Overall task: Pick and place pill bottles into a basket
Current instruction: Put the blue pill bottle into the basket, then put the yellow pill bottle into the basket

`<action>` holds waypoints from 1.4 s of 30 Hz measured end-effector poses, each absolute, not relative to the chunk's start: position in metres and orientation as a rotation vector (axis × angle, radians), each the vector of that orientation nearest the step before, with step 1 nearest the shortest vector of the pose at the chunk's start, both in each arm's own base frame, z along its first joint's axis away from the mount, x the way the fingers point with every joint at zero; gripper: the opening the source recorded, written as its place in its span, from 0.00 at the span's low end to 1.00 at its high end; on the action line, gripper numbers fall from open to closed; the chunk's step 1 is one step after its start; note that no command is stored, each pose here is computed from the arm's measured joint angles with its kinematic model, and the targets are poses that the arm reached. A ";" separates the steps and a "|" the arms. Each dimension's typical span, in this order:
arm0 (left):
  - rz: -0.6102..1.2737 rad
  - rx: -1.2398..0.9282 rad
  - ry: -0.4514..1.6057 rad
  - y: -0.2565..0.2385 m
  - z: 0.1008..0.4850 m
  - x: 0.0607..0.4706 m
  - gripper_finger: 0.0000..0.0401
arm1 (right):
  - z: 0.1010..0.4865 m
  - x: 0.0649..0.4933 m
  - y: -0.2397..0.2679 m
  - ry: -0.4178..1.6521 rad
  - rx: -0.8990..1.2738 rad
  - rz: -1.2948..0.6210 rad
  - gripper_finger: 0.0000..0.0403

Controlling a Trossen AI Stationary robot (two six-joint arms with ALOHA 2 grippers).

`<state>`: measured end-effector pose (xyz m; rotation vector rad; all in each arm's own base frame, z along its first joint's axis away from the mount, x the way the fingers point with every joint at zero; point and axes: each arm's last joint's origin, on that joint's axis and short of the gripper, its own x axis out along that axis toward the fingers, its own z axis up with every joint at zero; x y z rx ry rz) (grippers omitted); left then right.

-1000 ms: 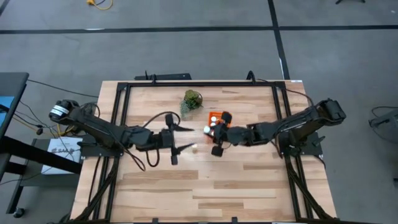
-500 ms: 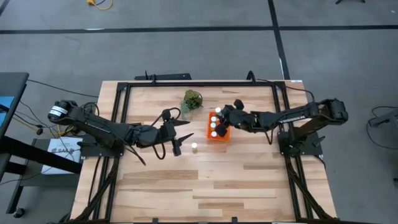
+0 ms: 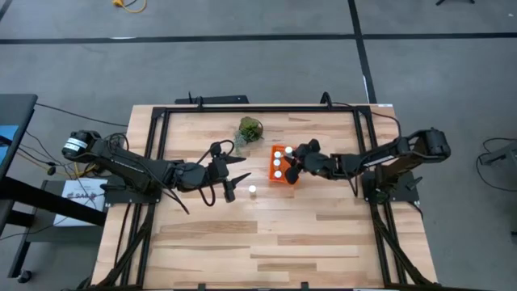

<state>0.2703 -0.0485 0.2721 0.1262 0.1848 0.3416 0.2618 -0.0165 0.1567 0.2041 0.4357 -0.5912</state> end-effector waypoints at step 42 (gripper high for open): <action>0.380 0.094 0.118 -0.046 0.284 0.265 0.55 | 0.174 0.276 0.022 0.294 -0.041 -0.447 0.48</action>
